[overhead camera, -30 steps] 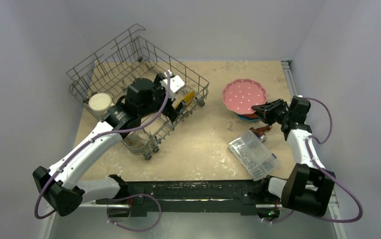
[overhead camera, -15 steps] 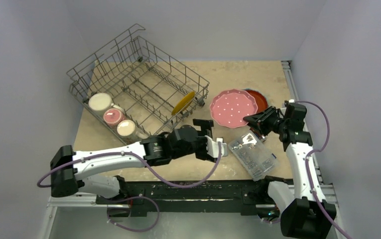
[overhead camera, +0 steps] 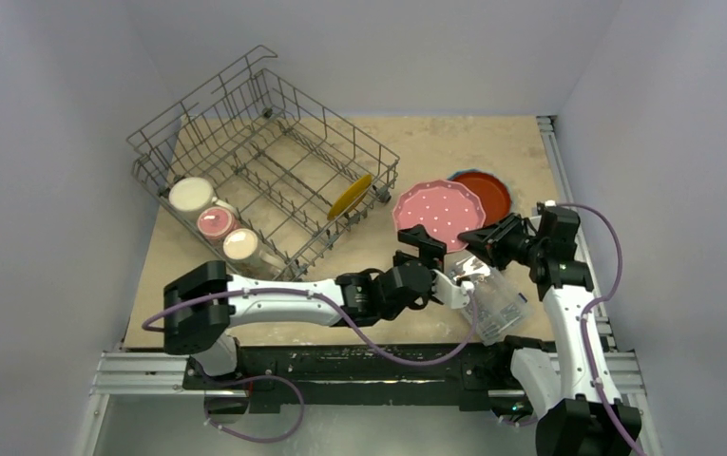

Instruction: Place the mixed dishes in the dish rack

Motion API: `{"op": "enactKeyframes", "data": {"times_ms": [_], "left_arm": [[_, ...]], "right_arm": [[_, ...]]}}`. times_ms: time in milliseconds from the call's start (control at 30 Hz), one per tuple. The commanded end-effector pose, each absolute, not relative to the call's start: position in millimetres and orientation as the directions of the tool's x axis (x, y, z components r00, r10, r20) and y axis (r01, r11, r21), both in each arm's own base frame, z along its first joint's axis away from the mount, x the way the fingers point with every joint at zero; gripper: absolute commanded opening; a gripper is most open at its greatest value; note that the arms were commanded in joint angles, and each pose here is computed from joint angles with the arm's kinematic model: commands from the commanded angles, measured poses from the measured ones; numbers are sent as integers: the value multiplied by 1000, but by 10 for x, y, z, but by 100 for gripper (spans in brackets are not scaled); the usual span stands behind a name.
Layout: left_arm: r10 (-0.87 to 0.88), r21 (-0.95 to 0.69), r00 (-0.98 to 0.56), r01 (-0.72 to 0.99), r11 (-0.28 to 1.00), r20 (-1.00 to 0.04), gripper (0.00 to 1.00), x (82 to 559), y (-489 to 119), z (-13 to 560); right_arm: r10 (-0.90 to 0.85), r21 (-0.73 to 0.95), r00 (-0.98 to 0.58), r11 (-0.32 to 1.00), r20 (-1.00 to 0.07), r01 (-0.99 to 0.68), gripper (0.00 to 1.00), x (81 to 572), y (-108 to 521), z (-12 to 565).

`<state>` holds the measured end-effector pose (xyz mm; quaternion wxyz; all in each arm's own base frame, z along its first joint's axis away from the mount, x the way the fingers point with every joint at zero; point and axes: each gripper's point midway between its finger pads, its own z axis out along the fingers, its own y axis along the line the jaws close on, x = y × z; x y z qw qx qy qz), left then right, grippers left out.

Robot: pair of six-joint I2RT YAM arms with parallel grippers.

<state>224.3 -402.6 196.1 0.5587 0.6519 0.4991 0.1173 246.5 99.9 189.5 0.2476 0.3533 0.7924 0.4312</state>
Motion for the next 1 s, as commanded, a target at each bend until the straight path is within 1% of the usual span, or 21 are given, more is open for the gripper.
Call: {"op": "enactKeyframes", "data": {"times_ms": [0,67,133,233,433,567,633,700,733,767,833,900,933,967], "left_arm": [[822,918,455,350,188,-342,88,2466,-4210,2298],[834,930,457,329,163,-308,84,2505,-4291,2238],[845,940,455,309,145,-281,77,2541,-4361,2165],[863,958,444,253,137,-240,64,2611,-4413,2155],[889,984,433,157,86,-147,50,2730,-4484,2166],[898,988,421,138,74,-126,42,2777,-4491,2157],[906,989,406,128,76,-122,28,2817,-4475,2170],[908,990,401,119,79,-121,7,2831,-4463,2211],[907,990,403,115,84,-124,3,2829,-4465,2233],[906,990,404,113,86,-125,1,2822,-4463,2254],[905,988,402,117,99,-138,0,2819,-4439,2311],[896,980,403,151,133,-184,0,2794,-4415,2361],[889,973,406,177,147,-209,0,2777,-4405,2382],[880,963,408,212,166,-242,0,2751,-4392,2411]], "right_arm": [[736,922,-663,339,-135,189,0,2497,1132,2298],[735,922,-664,340,-137,186,0,2497,1136,2307],[736,923,-663,338,-137,185,0,2497,1135,2310],[737,923,-662,338,-138,183,0,2489,1139,2311],[734,927,-667,329,-130,181,0,2473,1154,2287],[730,929,-671,327,-131,175,0,2463,1168,2309],[727,929,-674,328,-134,170,0,2454,1179,2324],[726,929,-673,331,-140,163,0,2453,1182,2333],[724,930,-674,334,-148,154,0,2453,1183,2345],[722,930,-674,339,-157,146,0,2456,1183,2353],[722,926,-667,355,-183,130,0,2476,1165,2370],[712,919,-665,382,-225,98,0,2500,1151,2404],[704,911,-663,404,-254,80,2,2523,1138,2426],[694,900,-661,431,-286,62,9,2539,1119,2440]]}}
